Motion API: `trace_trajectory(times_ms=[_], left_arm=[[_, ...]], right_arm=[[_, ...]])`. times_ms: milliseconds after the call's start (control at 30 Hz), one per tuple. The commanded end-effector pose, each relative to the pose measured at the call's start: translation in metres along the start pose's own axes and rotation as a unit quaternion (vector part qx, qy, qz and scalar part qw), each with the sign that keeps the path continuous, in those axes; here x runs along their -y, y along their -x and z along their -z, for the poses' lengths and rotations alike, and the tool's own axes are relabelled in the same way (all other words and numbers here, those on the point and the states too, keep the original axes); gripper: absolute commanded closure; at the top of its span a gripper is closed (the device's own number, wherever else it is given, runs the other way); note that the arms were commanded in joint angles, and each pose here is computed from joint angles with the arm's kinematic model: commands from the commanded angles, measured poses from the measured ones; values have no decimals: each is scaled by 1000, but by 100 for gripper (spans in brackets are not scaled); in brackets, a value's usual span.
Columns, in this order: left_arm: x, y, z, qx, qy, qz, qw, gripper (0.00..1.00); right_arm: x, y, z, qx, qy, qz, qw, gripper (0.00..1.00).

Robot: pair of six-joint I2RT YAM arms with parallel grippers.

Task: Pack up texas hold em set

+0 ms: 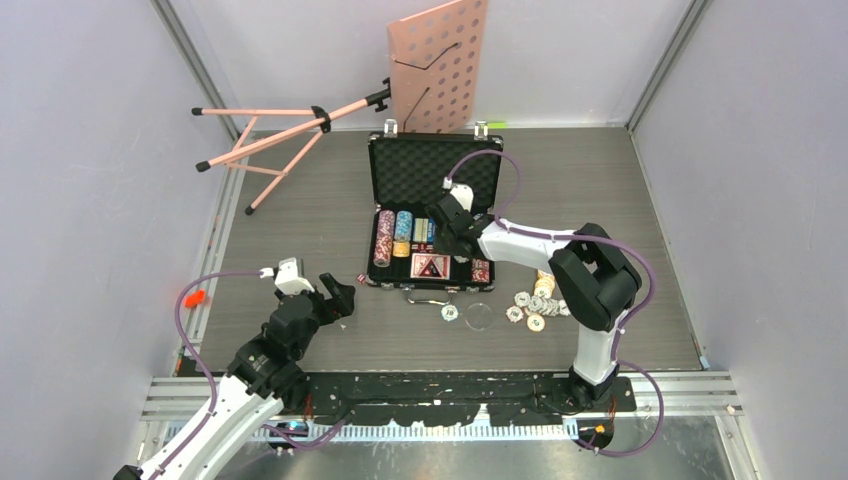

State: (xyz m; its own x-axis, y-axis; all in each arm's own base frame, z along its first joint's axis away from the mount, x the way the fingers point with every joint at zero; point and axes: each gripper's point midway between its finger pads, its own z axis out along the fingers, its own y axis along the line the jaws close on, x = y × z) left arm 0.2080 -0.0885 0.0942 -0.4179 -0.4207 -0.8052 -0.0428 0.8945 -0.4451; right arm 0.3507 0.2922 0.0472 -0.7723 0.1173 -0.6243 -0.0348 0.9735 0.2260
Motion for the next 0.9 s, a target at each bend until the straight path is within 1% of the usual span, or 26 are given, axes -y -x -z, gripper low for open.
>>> trace_trajectory(times_ms=[0, 33, 133, 300, 367, 433, 700, 867], left_arm=[[7, 7, -2, 16, -13, 4, 1000, 17], [7, 8, -2, 16, -13, 4, 1000, 17], [7, 8, -2, 16, -13, 4, 1000, 17], [7, 8, -2, 16, -13, 4, 1000, 17], [7, 8, -2, 16, -13, 4, 1000, 17], [7, 8, -2, 16, -13, 4, 1000, 17], [9, 6, -2, 11, -19, 0, 1000, 17], [18, 1, -4, -4, -40, -18, 999, 17]], right_arm=[[-16, 21, 1, 29, 32, -34, 999, 81], [-17, 21, 1, 28, 33, -35, 998, 80], [-13, 21, 0, 28, 30, -38, 998, 72], [-12, 23, 3, 29, 29, -41, 998, 66], [-12, 24, 4, 30, 30, -42, 998, 60], [-12, 25, 6, 32, 30, -43, 998, 57], [-12, 37, 20, 47, 34, -41, 997, 56], [-14, 48, 41, 56, 44, -35, 997, 57]])
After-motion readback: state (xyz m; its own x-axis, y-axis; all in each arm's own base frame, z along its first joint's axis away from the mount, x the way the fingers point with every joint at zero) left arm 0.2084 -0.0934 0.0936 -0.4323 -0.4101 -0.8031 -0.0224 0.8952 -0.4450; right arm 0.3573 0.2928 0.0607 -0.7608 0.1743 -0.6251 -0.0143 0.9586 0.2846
